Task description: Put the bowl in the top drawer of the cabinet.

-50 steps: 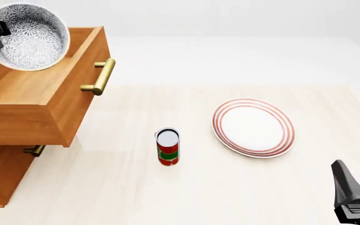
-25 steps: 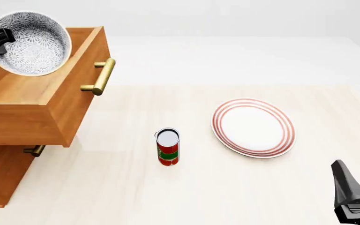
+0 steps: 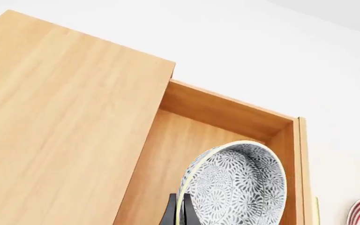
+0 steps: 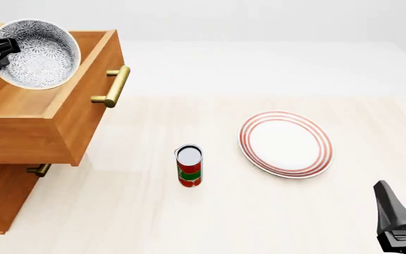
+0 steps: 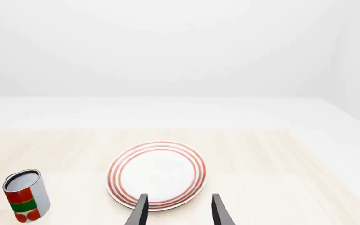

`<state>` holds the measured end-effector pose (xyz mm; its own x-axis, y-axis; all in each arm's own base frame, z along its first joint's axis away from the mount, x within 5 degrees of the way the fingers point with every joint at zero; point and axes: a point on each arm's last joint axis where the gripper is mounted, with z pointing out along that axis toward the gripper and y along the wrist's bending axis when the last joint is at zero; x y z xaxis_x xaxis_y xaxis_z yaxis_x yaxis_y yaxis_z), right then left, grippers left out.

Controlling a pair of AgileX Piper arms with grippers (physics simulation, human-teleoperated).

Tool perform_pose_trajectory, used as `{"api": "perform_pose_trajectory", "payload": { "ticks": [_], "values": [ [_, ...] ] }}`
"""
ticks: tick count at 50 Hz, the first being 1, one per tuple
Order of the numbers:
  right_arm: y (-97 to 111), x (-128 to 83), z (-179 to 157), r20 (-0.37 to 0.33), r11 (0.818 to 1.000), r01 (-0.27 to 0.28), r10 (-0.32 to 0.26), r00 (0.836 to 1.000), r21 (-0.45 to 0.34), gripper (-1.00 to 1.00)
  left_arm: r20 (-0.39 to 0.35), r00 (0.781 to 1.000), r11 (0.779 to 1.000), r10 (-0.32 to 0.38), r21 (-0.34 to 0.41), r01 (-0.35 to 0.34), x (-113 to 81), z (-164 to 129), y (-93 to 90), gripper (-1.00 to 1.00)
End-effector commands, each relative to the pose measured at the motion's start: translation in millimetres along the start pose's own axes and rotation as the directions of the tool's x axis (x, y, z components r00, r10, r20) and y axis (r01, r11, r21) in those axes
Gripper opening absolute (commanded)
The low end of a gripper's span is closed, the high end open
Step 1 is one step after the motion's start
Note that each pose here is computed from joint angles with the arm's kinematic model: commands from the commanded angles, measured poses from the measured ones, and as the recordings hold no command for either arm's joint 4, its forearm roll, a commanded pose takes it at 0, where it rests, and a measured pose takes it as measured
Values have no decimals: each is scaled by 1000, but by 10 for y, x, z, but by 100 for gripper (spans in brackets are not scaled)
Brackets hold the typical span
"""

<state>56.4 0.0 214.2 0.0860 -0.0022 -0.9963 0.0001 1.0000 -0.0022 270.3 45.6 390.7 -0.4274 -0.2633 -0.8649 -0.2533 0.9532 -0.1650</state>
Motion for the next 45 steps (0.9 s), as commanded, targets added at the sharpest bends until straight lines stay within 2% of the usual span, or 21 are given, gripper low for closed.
{"api": "perform_pose_trajectory", "payload": {
  "ticks": [1,45],
  "values": [
    [0,0,0,0,1000,0,0,1000,0,100,1,1000,1000,7,-3,-7,-12,58,13,-100],
    [0,0,0,0,1000,0,0,1000,0,100,-31,999,1000,13,-6,-13,88,285,27,-100]
  ]
}}
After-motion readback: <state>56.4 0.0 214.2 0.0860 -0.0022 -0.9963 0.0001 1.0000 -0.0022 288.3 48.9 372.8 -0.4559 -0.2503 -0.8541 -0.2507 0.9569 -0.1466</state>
